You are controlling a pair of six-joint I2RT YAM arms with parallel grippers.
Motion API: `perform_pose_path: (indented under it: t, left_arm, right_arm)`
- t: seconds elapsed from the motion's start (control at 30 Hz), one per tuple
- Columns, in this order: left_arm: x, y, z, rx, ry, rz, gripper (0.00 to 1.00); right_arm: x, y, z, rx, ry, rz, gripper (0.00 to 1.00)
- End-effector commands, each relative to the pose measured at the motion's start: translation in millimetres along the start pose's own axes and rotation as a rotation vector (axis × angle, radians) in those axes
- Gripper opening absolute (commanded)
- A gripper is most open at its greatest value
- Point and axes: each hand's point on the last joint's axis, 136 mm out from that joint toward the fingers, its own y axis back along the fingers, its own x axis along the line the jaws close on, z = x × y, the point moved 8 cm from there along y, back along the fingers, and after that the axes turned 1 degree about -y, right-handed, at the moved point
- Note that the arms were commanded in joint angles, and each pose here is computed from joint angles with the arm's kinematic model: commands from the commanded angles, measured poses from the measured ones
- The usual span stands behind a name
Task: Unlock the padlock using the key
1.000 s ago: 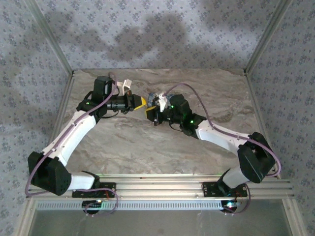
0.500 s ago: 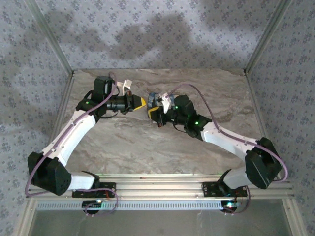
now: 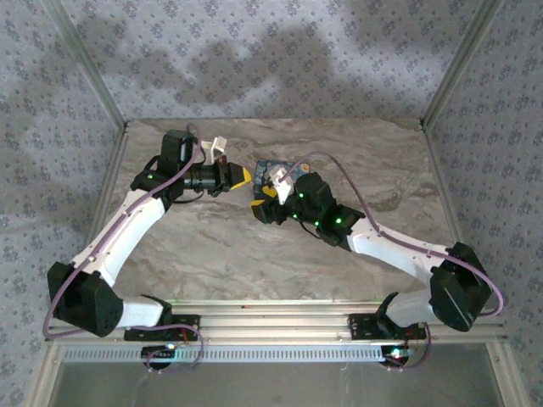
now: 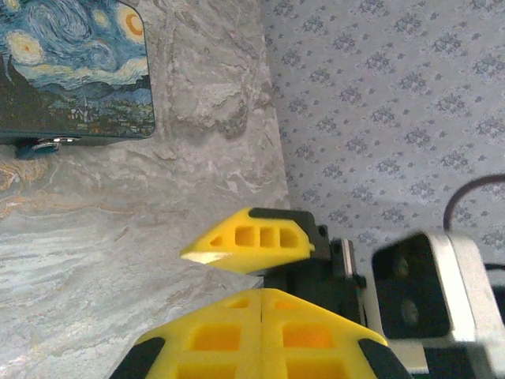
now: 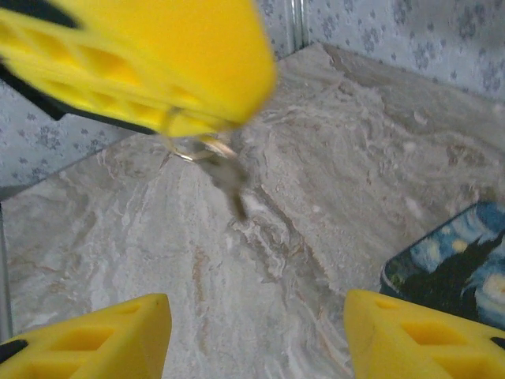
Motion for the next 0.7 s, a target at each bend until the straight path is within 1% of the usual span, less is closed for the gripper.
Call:
perform_pose_path:
  t: [0.0, 0.17, 0.47, 0.53, 0.6, 0.67]
  left_arm:
    - [-16.6, 7.6, 0.7, -0.011, -0.017, -0.045, 0.00]
    - [-17.8, 8.5, -0.7, -0.007, -0.009, -0.050, 0.00]
    - [-18.8, 10.4, -3.6, 0.006, -0.009, -0.050, 0.00]
    - [-18.6, 10.6, -4.4, 0.009, -0.009, -0.051, 0.00]
    - [-18.9, 10.7, -4.6, 0.011, -0.009, -0.051, 0.00]
    - [-18.9, 10.9, -5.1, 0.014, -0.010, -0.052, 0.00]
  right_arm:
    - [8.9, 4.4, 23.9, -0.087, 0.179, -0.040, 0.60]
    - [13.1, -2.9, 28.7, -0.099, 0.238, -0.066, 0.58]
    - [10.4, -11.0, 34.0, -0.138, 0.272, -0.114, 0.53]
    - [10.1, -12.4, 34.9, -0.139, 0.282, -0.117, 0.50]
    - [10.2, -13.1, 34.6, -0.141, 0.292, -0.118, 0.42]
    - [10.0, -13.2, 33.6, -0.142, 0.304, -0.122, 0.31]
